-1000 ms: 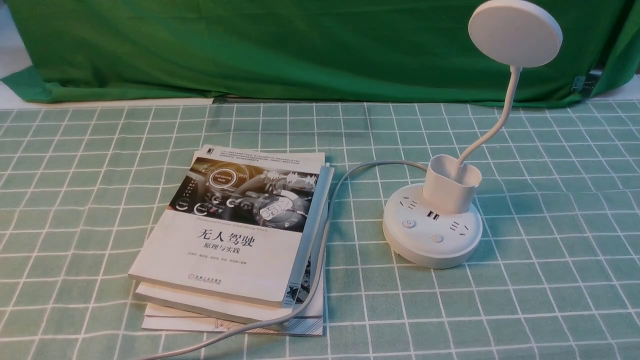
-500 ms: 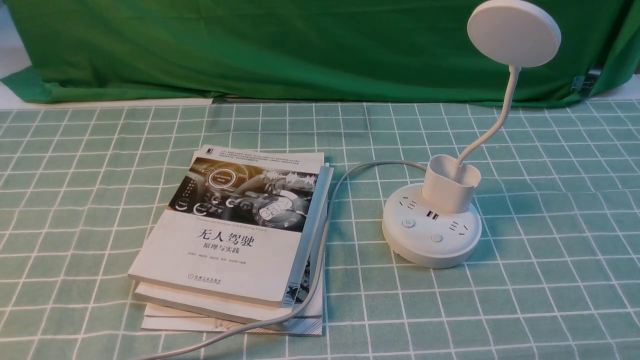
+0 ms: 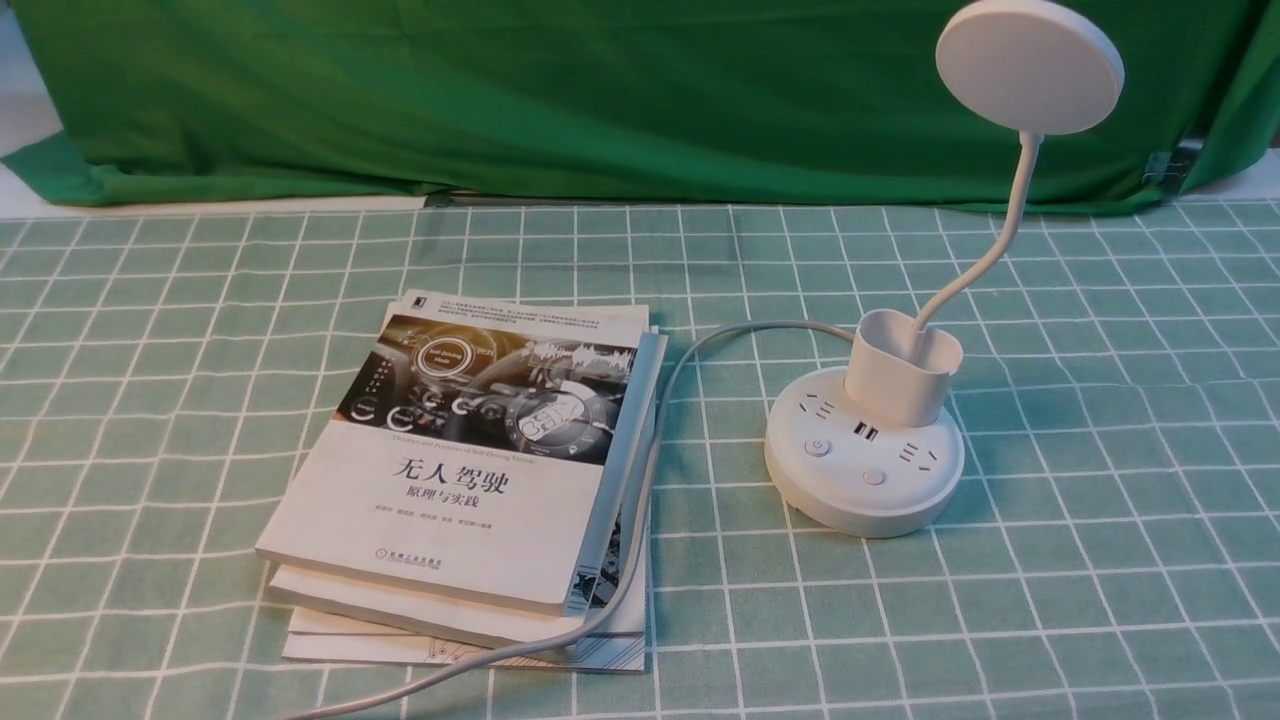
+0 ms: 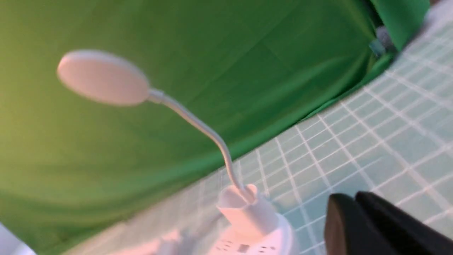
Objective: Turn on the table lamp.
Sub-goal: 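Press the button on the base of the white desk lamp with the right gripper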
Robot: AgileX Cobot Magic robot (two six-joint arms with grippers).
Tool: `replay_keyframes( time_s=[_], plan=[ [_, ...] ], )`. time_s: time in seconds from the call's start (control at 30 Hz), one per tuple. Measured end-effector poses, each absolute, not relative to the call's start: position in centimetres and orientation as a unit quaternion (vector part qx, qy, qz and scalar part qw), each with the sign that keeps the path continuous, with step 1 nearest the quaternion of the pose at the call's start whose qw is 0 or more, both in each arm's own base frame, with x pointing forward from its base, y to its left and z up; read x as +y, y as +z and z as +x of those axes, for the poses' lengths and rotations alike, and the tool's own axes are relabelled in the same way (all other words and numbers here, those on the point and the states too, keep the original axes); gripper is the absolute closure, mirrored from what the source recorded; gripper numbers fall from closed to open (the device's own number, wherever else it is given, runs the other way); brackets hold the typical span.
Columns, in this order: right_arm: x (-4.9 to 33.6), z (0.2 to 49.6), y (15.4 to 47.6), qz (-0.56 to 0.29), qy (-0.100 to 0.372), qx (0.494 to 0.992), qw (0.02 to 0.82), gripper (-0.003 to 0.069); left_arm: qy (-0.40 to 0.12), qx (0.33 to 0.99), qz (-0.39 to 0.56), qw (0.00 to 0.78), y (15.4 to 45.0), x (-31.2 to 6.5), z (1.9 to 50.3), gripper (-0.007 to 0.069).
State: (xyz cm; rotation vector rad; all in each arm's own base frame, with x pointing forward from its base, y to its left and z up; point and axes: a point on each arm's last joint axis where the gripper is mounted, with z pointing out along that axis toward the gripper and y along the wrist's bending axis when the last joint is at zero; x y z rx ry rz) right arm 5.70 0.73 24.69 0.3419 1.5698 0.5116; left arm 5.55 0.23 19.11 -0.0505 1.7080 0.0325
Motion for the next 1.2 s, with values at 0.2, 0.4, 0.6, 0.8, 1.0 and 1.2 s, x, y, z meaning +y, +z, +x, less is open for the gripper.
replay_keyframes(
  time_s=[0.2,0.4,0.6,0.8,1.0,1.2],
  plan=[
    [1.4,8.5,32.4,-0.006,0.093,0.776,0.624,0.0627,0.015,0.755,-0.022,0.656,19.1,0.2,5.6,0.0604],
    [2.0,13.4,34.5,-0.104,0.032,0.836,0.538,0.0624,0.017,0.755,-0.021,0.655,19.1,0.2,5.6,0.0604],
    [3.7,18.6,31.5,-0.144,0.085,0.901,0.401,0.0626,0.018,0.754,-0.020,0.656,19.1,0.3,5.6,0.0604],
    [5.7,21.8,29.1,-0.188,0.130,0.912,0.342,0.0624,0.018,0.754,-0.020,0.656,19.1,0.3,5.6,0.0604],
    [9.2,24.6,26.2,-0.244,0.137,0.914,0.295,0.0624,0.018,0.755,-0.020,0.656,19.1,0.3,5.6,0.0604],
    [13.0,28.2,21.5,-0.286,0.107,0.917,0.256,0.0624,0.018,0.755,-0.020,0.656,19.1,0.3,5.6,0.0604]
  ],
)
